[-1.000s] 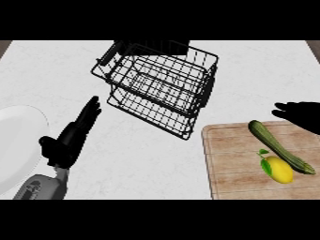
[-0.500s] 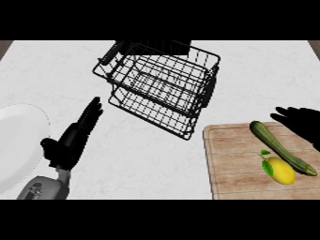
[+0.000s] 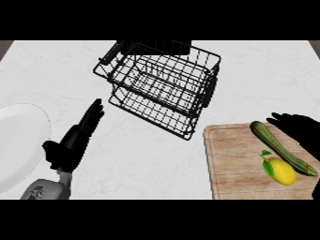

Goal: Pick the squash from the cutting board and place it in the tiered basket

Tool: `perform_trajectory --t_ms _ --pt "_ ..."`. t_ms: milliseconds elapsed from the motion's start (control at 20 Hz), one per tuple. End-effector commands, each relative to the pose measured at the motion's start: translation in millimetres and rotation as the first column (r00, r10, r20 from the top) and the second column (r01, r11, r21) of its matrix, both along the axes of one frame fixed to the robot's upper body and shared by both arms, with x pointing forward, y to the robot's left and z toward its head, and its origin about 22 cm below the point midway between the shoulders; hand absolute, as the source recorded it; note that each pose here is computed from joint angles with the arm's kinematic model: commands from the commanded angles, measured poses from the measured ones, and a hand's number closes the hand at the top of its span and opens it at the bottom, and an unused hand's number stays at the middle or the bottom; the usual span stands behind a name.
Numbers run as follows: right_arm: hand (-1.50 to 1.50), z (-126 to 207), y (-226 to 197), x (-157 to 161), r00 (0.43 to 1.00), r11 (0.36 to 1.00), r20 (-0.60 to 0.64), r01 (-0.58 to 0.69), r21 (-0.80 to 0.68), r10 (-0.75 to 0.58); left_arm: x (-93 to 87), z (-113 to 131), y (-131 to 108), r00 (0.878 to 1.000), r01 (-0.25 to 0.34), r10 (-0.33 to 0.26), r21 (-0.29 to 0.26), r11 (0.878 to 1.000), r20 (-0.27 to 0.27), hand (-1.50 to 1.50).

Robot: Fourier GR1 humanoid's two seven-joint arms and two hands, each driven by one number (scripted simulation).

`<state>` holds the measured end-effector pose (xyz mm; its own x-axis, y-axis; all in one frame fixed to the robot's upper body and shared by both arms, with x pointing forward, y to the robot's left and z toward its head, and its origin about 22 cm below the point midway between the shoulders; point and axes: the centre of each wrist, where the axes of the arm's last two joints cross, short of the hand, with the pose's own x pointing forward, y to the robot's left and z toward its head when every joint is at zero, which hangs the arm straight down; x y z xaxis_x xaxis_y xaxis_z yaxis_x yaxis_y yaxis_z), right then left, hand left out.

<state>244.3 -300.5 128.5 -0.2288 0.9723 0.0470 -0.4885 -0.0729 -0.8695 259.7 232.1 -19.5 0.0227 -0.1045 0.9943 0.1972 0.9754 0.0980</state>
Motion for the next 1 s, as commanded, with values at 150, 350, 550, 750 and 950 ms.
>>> perform_trajectory --t_ms 150,350,550,750,950 --pt "-1.50 -24.3 -4.3 0.4 0.998 0.998 -0.010 0.056 -0.035 -0.056 -7.3 -2.4 11.6 1.000 -0.012 0.012 0.005 1.000 0.006 0.00" --pt "-1.50 -47.8 -13.9 15.9 0.998 0.997 -0.009 0.067 -0.032 -0.068 9.0 -5.5 -2.0 1.000 -0.004 0.004 0.005 1.000 0.012 0.00" --pt "-1.50 -56.0 -16.8 22.5 0.997 0.998 -0.051 0.055 -0.014 -0.056 -0.2 -1.9 -4.2 1.000 0.005 -0.005 -0.009 1.000 0.000 0.00" --pt "-1.50 -75.0 -23.7 29.2 0.998 0.998 -0.043 0.049 -0.028 -0.050 -1.3 4.6 -11.2 1.000 -0.003 0.003 -0.002 1.000 0.005 0.00" --pt "-1.50 -73.7 -32.1 39.0 0.997 0.999 -0.062 0.034 -0.017 -0.035 8.1 -9.2 -1.1 1.000 -0.009 0.009 0.004 1.000 -0.005 0.00"
